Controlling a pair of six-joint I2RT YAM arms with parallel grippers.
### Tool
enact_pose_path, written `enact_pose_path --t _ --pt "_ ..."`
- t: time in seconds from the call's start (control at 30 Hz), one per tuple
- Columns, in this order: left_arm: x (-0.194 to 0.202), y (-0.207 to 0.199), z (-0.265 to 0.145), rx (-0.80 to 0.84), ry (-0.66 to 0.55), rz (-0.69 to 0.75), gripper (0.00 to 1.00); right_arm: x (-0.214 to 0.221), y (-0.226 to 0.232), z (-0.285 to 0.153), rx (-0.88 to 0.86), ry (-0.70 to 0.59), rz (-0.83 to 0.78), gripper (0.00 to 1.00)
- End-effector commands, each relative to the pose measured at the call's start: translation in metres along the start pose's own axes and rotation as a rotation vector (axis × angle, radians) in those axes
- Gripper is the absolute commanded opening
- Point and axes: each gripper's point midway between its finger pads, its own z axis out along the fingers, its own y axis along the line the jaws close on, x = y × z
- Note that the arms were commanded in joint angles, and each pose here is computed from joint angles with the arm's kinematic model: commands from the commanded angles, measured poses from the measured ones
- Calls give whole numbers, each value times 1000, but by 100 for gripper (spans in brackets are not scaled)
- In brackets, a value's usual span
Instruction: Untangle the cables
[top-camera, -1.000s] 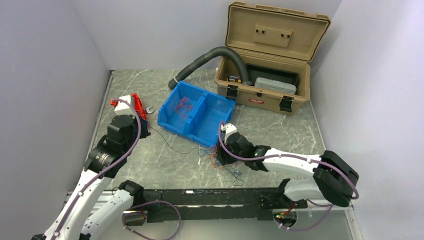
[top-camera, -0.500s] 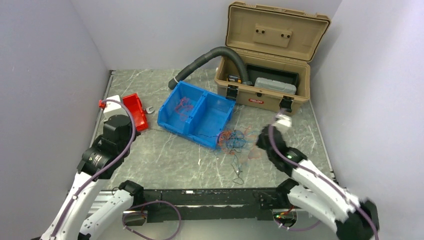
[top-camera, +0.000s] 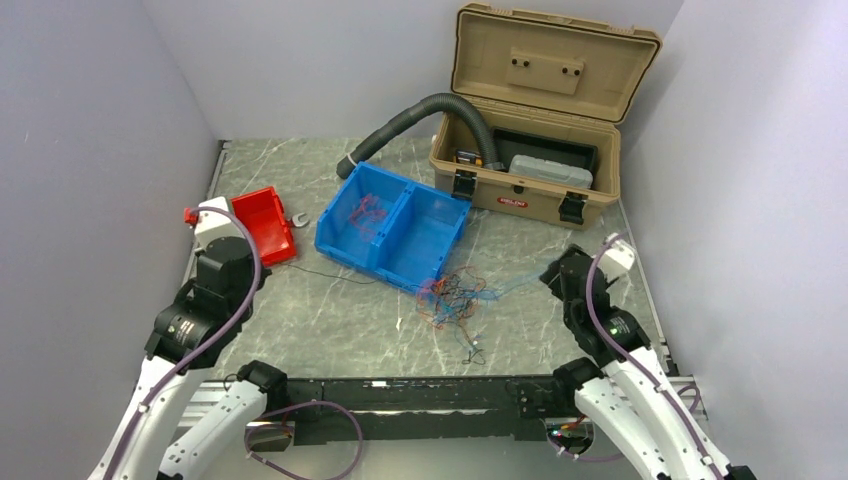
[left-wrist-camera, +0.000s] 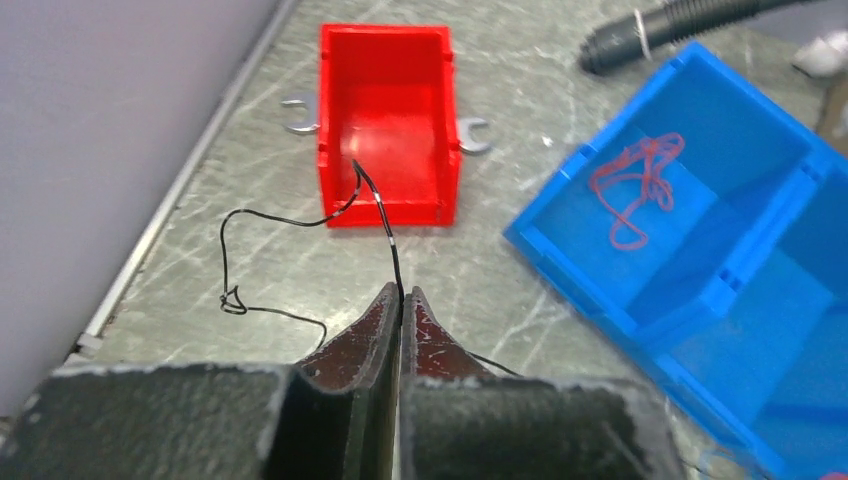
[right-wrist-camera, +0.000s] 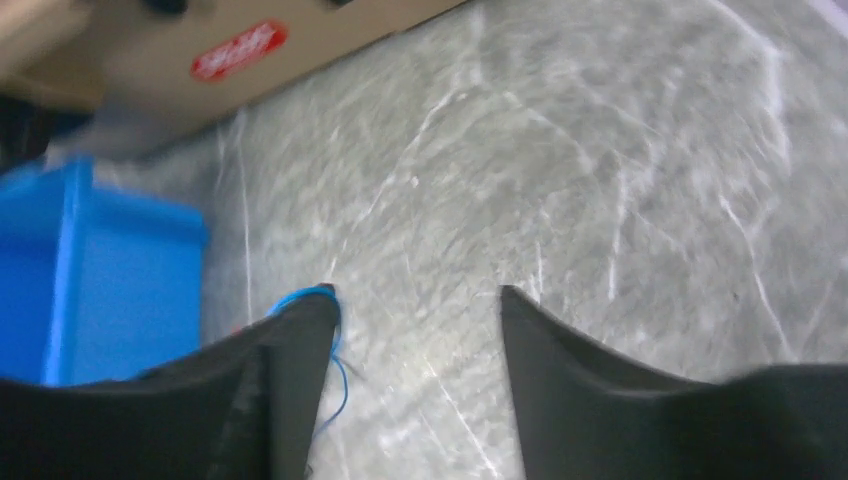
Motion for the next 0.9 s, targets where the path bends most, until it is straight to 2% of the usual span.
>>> enact_pose_path --t 0.0,0.03,0.1,0.13,0.2,0.3,0.53,0.67,0.87 --pt "4 -37 2 196 37 68 16 11 70 -16 -397 108 -245 73" --pt "7 -46 2 235 56 84 30 19 83 -20 -479 139 -271 76" --pt "17 -64 1 326 101 109 74 35 99 -26 -591 201 -300 77" --pt "23 -77 -2 397 128 121 87 42 105 -29 -632 228 -313 77" --pt "34 -98 -6 512 177 136 98 53 114 -31 -682 287 -328 77" --pt "52 -135 -21 726 233 129 99 70 123 -32 -730 365 -342 75" --pt "111 -200 -63 969 338 195 94 109 125 -28 -774 506 -338 70" --pt "148 -234 -82 1050 415 237 91 130 121 -30 -787 578 -323 67" --pt "189 -266 -85 1070 490 274 83 159 113 -35 -781 656 -280 62"
